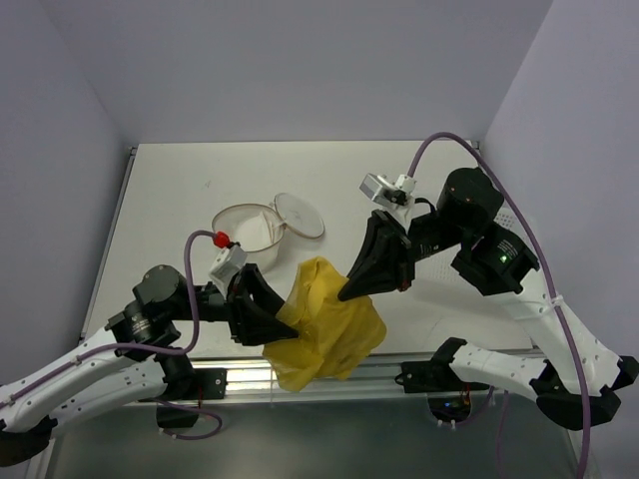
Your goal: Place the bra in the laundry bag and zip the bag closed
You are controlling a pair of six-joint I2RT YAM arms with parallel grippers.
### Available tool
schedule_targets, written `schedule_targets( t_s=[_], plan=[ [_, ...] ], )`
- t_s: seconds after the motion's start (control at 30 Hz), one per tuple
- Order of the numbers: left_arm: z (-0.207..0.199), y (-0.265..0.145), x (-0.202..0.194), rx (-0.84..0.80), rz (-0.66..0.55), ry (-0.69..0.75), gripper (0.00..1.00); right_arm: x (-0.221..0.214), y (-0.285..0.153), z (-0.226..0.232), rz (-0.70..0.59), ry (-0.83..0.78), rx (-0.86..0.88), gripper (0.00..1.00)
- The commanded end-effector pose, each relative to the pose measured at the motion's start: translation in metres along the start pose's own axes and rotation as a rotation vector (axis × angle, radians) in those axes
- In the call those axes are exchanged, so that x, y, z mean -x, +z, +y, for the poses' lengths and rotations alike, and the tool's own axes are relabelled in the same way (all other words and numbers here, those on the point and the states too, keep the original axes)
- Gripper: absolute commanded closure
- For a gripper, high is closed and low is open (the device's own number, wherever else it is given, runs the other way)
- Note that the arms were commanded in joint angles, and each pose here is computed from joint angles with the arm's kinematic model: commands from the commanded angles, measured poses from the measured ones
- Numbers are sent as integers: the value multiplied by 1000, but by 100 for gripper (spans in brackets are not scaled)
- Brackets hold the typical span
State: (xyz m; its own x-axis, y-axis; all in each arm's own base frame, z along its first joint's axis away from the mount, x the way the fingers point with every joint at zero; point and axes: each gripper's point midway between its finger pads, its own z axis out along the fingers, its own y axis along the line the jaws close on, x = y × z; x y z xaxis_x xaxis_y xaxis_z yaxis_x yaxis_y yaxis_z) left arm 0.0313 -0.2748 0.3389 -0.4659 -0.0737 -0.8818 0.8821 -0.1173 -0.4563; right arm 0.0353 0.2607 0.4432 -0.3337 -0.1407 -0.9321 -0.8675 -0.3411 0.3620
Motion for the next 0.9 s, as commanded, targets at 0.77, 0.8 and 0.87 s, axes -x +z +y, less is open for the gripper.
schedule_targets(
  t_s=[0.77, 0.8, 0.87],
  plan=[
    [-24, 9, 13, -85, -13, 16, 100, 17, -9, -10, -72, -1, 37, 100],
    [-27, 8, 15, -94, -21, 19, 100, 17, -11, -16, -79, 8, 16, 100],
    [-33, 5, 17, -112, -39, 14, 100, 15, -13, -39, -101, 43, -57, 100]
  ],
)
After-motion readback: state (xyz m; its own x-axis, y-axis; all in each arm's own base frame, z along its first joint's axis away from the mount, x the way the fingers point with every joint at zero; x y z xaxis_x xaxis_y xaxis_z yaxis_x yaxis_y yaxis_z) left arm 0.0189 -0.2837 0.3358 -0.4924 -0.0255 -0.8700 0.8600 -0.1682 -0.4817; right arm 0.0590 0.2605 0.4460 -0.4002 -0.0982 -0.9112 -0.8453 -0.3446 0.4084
